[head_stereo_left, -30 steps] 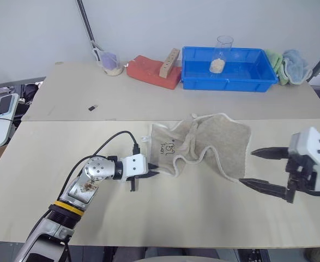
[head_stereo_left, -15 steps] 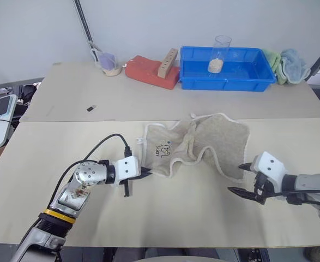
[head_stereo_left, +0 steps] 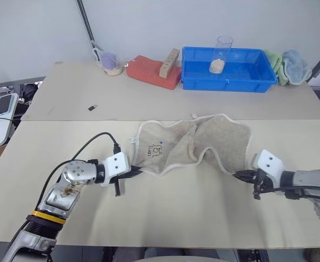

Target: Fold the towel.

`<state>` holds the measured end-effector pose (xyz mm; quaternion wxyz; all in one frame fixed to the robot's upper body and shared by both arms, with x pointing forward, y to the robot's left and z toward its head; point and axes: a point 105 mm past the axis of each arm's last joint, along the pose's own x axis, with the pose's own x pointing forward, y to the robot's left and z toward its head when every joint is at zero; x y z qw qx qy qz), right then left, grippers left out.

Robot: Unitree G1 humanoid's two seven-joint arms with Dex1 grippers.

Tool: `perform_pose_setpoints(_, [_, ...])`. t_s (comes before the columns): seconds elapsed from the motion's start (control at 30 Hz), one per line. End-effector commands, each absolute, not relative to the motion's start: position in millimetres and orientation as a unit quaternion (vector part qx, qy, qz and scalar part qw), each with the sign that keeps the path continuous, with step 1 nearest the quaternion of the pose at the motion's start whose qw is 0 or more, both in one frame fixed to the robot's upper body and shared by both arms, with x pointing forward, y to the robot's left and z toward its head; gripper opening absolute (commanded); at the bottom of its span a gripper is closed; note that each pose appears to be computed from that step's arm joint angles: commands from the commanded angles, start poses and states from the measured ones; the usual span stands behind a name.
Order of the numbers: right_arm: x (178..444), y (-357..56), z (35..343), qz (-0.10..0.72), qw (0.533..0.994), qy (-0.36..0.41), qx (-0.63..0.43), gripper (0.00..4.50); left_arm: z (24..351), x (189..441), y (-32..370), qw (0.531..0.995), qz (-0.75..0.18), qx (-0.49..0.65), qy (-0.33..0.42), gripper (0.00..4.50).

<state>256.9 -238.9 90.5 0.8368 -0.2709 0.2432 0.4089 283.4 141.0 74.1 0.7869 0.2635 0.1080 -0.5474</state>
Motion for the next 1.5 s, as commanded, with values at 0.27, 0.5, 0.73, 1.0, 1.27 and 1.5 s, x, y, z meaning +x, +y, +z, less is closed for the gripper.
perform_pose_setpoints(0.27, [287, -259, 201, 0.387, 0.867, 0.152, -0.274, 0.06, 161, 340, 167, 0.860, -0.488, 0.115, 0.096, 0.00])
perform_pose_setpoints(0.5, [376, -273, 309, 0.258, 0.905, -0.018, -0.337, 0.06, 262, 430, 170, 0.931, -0.355, 0.077, -0.037, 0.00])
perform_pose_setpoints(0.73, [364, -273, 373, 0.287, 0.883, -0.075, -0.363, 0.06, 323, 423, 179, 0.905, -0.393, 0.129, -0.098, 0.00])
perform_pose_setpoints(1.0, [317, -242, 252, 0.429, 0.823, 0.047, -0.368, 0.06, 196, 362, 194, 0.815, -0.520, 0.237, 0.094, 0.00])
perform_pose_setpoints(1.27, [225, -236, 148, 0.519, 0.781, 0.217, -0.271, 0.06, 102, 274, 234, 0.728, -0.567, 0.287, 0.257, 0.00])
perform_pose_setpoints(1.5, [175, -257, 133, 0.537, 0.748, 0.313, -0.233, 0.06, 100, 252, 250, 0.728, -0.561, 0.260, 0.295, 0.00])
